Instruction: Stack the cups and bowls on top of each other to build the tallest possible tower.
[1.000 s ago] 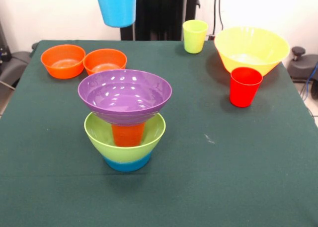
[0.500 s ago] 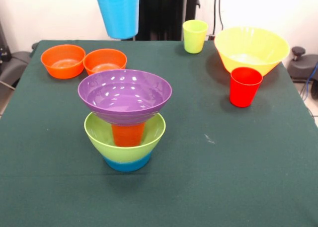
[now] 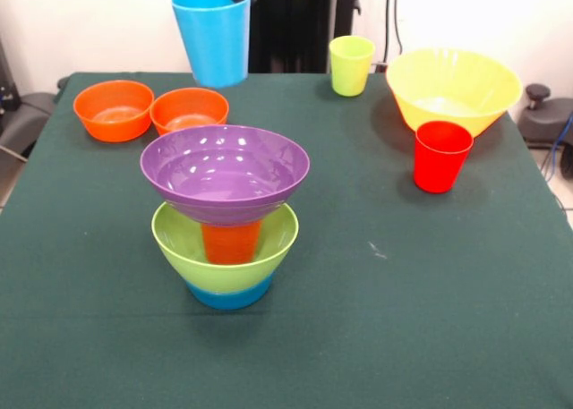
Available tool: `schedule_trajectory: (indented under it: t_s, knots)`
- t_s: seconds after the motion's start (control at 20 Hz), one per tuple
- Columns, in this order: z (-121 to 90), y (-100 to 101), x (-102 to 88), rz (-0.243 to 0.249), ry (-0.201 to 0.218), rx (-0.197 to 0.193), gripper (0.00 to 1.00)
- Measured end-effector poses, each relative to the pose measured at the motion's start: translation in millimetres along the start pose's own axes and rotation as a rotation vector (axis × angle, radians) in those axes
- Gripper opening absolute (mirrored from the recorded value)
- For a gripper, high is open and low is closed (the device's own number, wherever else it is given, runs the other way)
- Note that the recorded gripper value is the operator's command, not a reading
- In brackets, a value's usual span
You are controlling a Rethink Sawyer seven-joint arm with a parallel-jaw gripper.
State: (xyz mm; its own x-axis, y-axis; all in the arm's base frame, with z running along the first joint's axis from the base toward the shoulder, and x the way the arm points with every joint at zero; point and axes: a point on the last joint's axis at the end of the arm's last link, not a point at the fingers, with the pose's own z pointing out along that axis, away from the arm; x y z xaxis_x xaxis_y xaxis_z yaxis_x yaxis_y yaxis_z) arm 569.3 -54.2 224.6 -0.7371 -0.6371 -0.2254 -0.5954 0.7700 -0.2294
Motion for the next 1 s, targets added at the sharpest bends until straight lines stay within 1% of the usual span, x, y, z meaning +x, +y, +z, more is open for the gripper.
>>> schedule_trajectory:
  t_s: [0.25,0.3,0.4,0.6,0.8,1.0]
  knots:
    - [11,7,2.7,-0.039,0.011,-0.006,0.00]
    - [16,10,3.6,-0.054,0.015,-0.012,0.00]
    - [21,13,4.9,-0.065,0.017,-0.019,0.00]
    - [27,17,6.8,-0.074,0.022,-0.030,0.00]
    - [36,24,11.1,-0.084,0.030,-0.051,0.00]
    - [40,27,13.8,-0.091,0.033,-0.059,0.00]
